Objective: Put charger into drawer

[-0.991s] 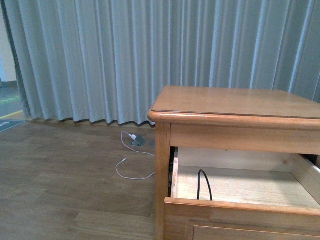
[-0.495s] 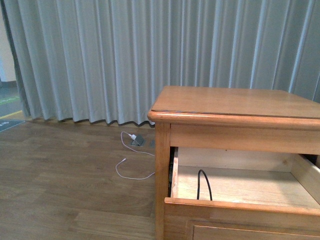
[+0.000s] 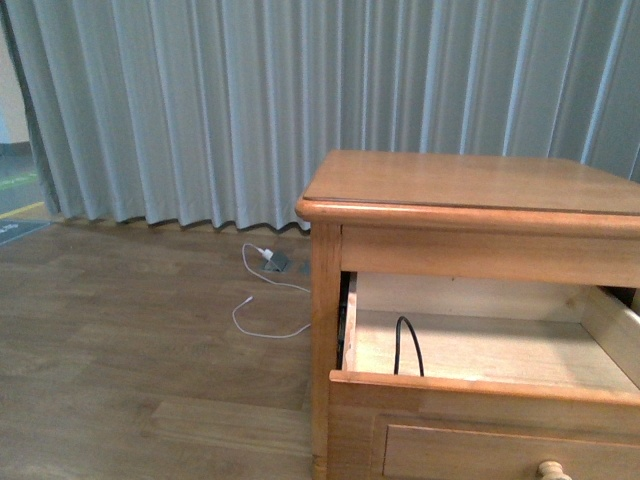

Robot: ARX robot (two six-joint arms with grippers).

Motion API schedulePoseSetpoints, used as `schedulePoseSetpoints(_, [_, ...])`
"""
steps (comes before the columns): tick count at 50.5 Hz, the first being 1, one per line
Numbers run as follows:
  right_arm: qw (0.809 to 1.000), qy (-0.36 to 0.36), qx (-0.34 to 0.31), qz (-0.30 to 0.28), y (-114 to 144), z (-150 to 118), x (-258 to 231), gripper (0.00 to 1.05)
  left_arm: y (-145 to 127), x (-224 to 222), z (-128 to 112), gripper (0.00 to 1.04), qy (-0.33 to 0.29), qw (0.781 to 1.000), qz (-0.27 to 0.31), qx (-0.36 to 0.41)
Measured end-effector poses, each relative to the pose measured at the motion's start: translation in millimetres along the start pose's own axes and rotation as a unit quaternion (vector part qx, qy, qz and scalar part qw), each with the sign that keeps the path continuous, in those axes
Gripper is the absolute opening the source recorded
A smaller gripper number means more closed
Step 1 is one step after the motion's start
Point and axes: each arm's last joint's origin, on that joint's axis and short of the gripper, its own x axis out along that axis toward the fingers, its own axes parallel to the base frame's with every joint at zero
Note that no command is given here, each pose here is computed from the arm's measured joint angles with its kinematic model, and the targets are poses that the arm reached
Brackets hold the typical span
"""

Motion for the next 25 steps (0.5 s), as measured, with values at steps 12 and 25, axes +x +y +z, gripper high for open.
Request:
schedulePoseSetpoints(12, [1.000,0.000,0.000,0.000,0.0,0.0,0.0,0.97,0.1,-0.5,-8.0,0.04,-0.006,1.000,0.000,0.000])
schedulePoseSetpoints(25, [0.999,0.039,-0.017,-0.031,0.9,-1.8,1.2,0.97,0.1,-0.5,-8.0,0.13,-0.006,1.000,0.001,0.000])
